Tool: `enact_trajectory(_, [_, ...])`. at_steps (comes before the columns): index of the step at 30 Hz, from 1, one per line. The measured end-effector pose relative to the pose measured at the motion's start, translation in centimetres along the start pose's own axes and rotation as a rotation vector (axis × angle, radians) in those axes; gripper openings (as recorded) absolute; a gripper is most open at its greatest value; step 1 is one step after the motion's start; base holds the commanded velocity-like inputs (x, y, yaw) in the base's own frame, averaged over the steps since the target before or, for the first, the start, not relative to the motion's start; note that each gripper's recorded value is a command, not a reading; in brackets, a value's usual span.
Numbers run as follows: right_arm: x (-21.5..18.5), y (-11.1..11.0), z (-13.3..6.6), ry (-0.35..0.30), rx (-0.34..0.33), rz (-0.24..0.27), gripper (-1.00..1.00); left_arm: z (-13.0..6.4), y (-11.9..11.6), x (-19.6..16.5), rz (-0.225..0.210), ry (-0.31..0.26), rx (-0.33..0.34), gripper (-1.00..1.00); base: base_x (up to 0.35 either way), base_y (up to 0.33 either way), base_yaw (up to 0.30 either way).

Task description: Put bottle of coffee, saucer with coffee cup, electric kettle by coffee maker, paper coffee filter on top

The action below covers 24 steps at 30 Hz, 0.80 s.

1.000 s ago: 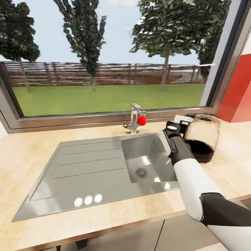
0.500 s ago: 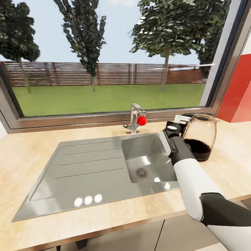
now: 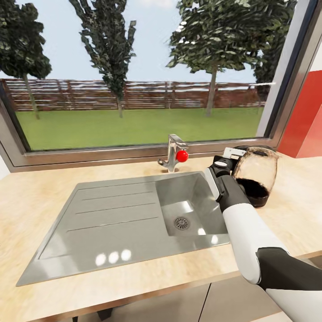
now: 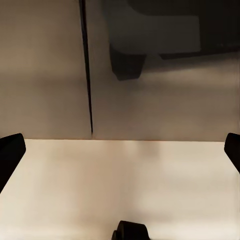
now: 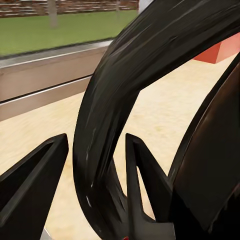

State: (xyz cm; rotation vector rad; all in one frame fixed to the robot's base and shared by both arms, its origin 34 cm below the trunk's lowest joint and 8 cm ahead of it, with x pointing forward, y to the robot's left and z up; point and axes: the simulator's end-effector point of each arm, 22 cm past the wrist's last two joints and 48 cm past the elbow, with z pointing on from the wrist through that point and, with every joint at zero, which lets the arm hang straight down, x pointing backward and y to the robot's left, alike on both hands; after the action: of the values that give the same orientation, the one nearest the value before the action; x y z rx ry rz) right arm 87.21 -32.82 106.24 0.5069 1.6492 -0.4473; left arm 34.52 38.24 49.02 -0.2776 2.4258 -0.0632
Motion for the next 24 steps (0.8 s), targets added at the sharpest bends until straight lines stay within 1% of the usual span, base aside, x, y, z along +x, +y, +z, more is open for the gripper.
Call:
enact_trajectory(3, [0.0,0.0,0.0,-0.001,0.0,0.0,-1.0,0.0,0.0,0.0,0.0,0.0,0.0,1.0,0.0,0.0,0.0])
enact_trajectory(24, [-4.1,0.0,-0.4,-0.008,0.001,0.005,-1.0,-2.7,-0.5,-2.4,0.0,0.002,0.0,1.0,0.0,0.0,0.0])
